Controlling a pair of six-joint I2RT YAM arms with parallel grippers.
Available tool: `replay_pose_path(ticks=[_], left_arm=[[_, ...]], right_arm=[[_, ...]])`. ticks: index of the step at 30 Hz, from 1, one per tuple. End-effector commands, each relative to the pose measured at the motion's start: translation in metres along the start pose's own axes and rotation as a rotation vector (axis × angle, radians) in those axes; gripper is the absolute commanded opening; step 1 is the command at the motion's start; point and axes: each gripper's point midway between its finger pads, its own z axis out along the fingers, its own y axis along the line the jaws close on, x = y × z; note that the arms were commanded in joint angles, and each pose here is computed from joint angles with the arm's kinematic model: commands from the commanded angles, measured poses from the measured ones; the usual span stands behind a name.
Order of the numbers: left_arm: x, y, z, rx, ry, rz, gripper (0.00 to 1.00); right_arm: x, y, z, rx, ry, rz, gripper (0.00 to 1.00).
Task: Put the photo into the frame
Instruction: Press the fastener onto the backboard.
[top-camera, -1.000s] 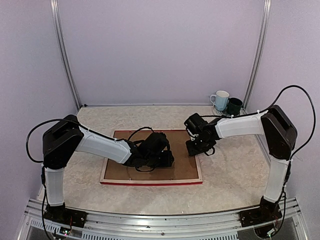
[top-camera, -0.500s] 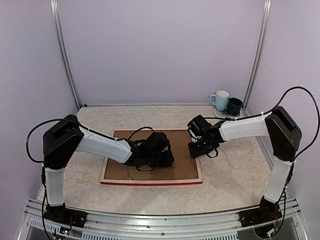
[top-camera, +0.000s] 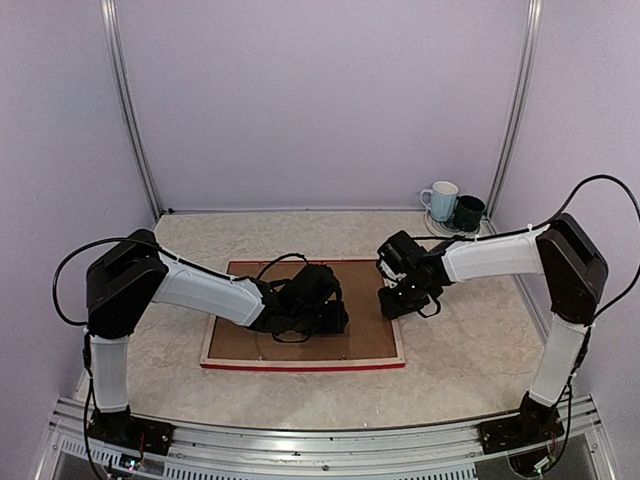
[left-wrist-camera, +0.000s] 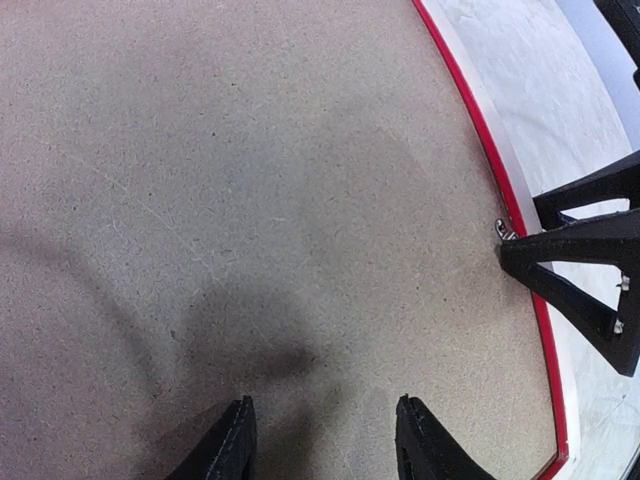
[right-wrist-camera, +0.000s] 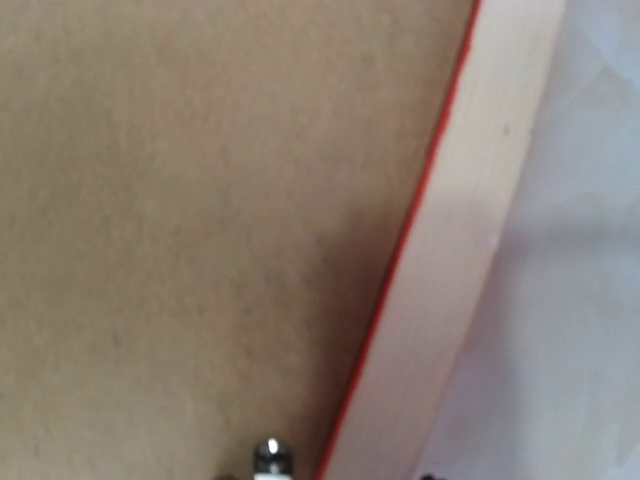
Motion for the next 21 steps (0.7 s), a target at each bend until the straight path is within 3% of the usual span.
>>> replay_pose_path(ticks=[1, 15, 21], left_arm=[[0.061, 0.041, 0.017, -0.114, 0.179, 0.026, 0.48], [0.064, 0.040, 0.018, -0.106, 0.184, 0.025, 0.48], [0.064, 0.041, 0.019, -0.106, 0.185, 0.026, 0.48]], right_arm=[[-0.004, -0.006, -0.016, -0.002, -0.011, 0.011, 0.41], [-0.010, -0.015, -0.009, 0.060, -0.016, 0.002, 0.40], [0.004, -0.019, 0.010, 0.086, 0.041, -0.015, 0.40]])
